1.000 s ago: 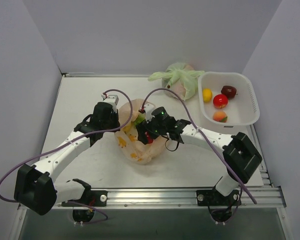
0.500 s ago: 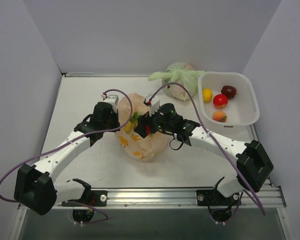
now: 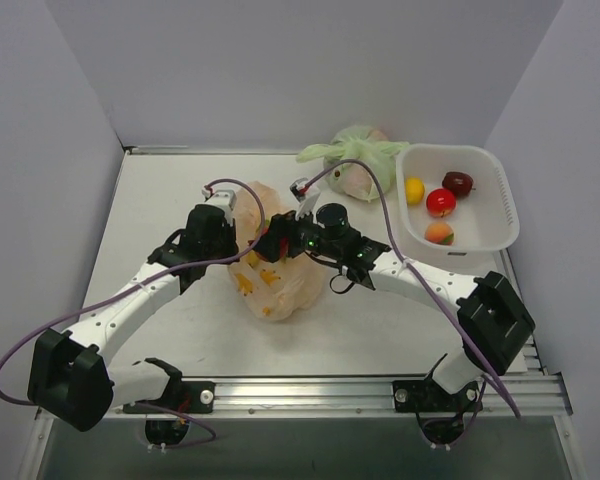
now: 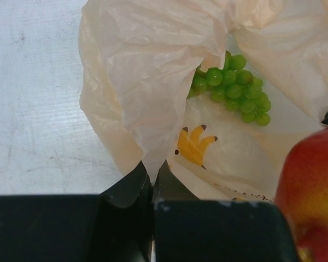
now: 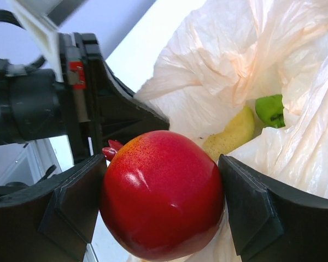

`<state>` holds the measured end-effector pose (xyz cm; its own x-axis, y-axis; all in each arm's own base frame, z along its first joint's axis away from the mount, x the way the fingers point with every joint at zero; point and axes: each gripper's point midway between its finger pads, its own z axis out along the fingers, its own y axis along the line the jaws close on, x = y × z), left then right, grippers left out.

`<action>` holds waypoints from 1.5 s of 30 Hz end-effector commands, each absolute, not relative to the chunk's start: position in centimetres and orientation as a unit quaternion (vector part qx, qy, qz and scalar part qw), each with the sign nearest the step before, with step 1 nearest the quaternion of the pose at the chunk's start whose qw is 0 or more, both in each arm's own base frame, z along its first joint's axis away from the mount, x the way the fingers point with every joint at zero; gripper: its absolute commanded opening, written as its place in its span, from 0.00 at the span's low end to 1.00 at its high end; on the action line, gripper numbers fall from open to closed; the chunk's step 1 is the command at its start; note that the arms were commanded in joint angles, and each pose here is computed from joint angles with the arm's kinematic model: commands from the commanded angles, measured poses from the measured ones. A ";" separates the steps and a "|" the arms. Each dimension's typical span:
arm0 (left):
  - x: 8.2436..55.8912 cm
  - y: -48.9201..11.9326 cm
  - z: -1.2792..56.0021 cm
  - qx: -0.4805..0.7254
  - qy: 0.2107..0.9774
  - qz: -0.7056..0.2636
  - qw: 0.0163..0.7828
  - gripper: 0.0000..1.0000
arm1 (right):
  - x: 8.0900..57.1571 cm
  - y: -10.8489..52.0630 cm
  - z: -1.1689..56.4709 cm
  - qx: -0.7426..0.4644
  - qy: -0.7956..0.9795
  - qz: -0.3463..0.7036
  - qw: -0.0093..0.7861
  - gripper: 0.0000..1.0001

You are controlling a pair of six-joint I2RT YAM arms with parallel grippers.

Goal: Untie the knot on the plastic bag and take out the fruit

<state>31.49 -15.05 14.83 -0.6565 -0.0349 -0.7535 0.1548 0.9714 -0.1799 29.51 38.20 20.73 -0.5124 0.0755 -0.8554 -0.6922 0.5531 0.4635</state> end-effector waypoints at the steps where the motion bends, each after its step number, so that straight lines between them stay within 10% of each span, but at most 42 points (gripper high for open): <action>1: 32.6 -15.0 17.8 0.024 0.883 -0.122 0.453 0.01 | 30.4 37.1 18.2 -0.191 0.781 0.386 0.451 0.68; 18: 32.6 -15.7 17.7 0.028 0.881 -0.139 0.452 0.01 | 29.8 32.1 6.8 -0.225 0.873 0.214 0.375 1.00; 45: 32.5 -15.5 18.2 0.035 0.877 -0.135 0.459 0.01 | 27.9 32.8 13.7 -0.357 0.816 0.097 0.444 0.95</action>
